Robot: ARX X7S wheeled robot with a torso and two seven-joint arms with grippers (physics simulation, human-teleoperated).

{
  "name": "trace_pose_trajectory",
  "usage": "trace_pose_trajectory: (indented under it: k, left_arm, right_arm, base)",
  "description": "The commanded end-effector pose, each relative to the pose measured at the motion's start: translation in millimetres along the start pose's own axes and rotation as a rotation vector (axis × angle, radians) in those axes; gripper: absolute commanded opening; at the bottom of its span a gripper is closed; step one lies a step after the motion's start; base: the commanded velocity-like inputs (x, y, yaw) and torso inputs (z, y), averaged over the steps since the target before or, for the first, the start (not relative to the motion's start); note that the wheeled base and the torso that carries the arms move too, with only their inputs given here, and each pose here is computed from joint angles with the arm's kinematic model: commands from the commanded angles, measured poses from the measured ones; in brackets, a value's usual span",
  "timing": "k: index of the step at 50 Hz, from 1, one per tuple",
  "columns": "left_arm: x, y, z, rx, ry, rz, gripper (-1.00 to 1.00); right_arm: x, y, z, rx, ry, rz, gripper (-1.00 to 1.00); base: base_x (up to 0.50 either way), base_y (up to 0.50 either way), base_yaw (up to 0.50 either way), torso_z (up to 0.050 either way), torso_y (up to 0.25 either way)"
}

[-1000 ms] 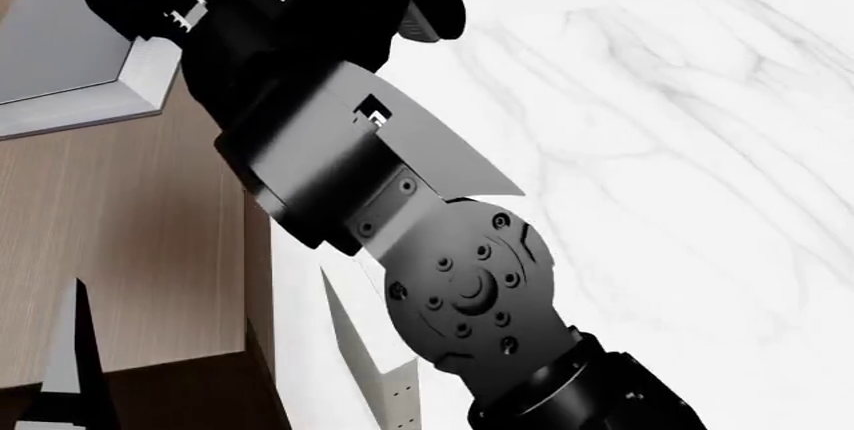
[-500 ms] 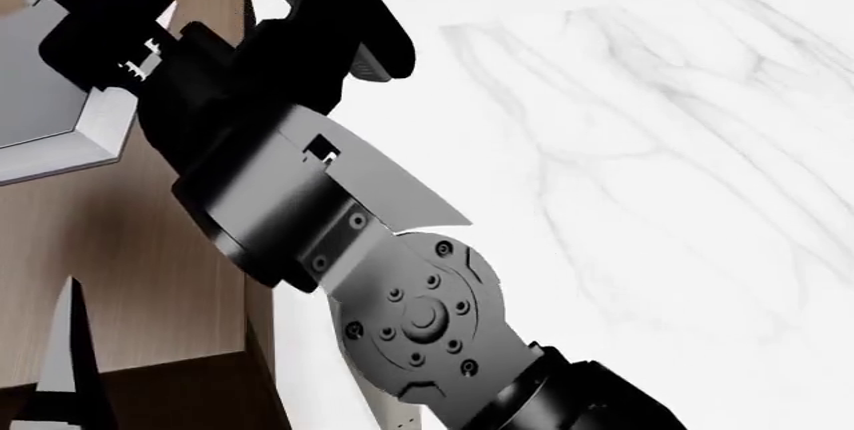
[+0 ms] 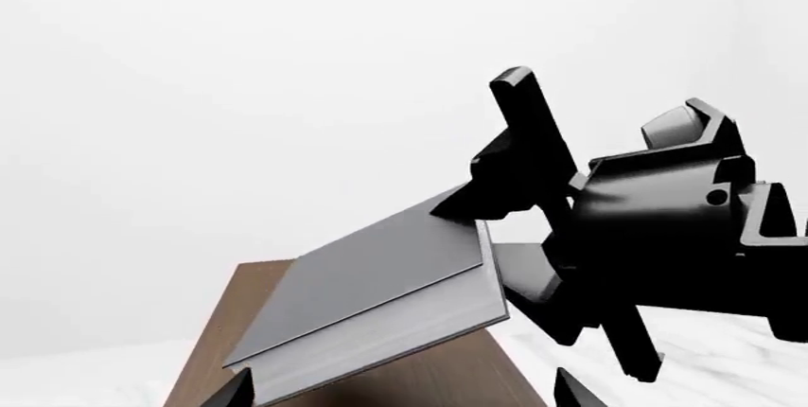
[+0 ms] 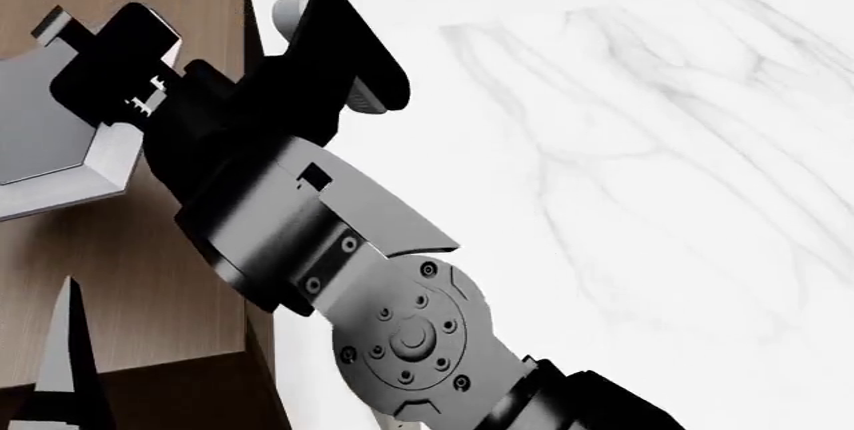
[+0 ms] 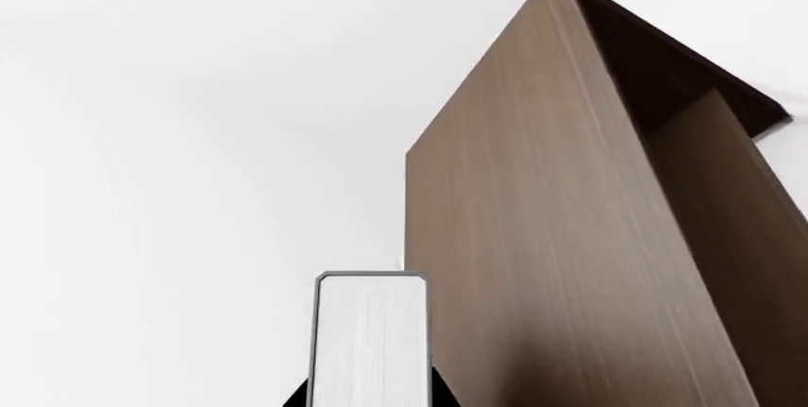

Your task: Pick up the book in the middle and place it on the cabinet shelf.

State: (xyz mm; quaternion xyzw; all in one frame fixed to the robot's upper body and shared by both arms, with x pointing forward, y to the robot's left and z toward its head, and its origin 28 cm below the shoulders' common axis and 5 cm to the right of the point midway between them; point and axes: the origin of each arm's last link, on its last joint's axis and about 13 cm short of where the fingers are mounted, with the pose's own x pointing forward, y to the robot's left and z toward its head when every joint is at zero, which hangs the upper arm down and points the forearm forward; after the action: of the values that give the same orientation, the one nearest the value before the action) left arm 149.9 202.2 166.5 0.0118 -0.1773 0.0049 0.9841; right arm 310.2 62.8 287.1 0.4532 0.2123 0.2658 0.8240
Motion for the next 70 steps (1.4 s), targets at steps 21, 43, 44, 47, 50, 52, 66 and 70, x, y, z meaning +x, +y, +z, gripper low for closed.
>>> trace_pose_trajectory:
  k: [21,43,44,47,50,52,66,70]
  left_arm:
    - [0.0,0.3,-1.6,0.002,0.006,0.001,1.0]
    - [0.0,-0.1,-0.5,0.002,0.004,-0.005,1.0]
    - [0.0,-0.1,-0.6,0.003,0.004,-0.004,1.0]
    - [0.0,0.1,-1.0,0.002,0.004,-0.004,1.0]
    - [0.0,0.0,-1.2,0.003,0.005,-0.005,1.0]
    - [-0.1,0.3,-1.0,0.002,0.004,-0.004,1.0]
    - [0.0,0.2,-0.8,0.002,0.004,-0.003,1.0]
    - [-0.2,-0.3,-0.1,0.003,0.005,-0.005,1.0]
  right_arm:
    - [1.7,-6.5,-4.4,-0.029,-0.018,0.021,-1.0]
    - [3.4,-11.5,-6.2,-0.049,-0.033,0.005,-1.0]
    - [3.4,-11.5,-6.3,-0.05,-0.033,0.007,-1.0]
    - [3.4,-11.4,-6.6,-0.056,-0.033,0.011,1.0]
    - [3.8,-10.5,-6.0,-0.061,-0.036,0.018,1.0]
    - [3.5,-9.9,-5.7,-0.063,-0.039,0.027,1.0]
    - [4.3,-18.1,-2.2,-0.063,-0.052,0.004,1.0]
    - [3.8,-22.3,-0.5,-0.056,-0.058,-0.005,1.0]
  base:
    - [0.0,0.0,0.0,0.0,0.001]
    - [0.0,0.0,0.0,0.0,0.001]
    - [0.0,0.0,0.0,0.0,0.0]
    - [0.0,0.0,0.0,0.0,0.0]
    - [0.0,0.0,0.0,0.0,0.0]
    - [0.0,0.0,0.0,0.0,0.0]
    - [0.0,0.0,0.0,0.0,0.001]
    - [0.0,0.0,0.0,0.0,0.0]
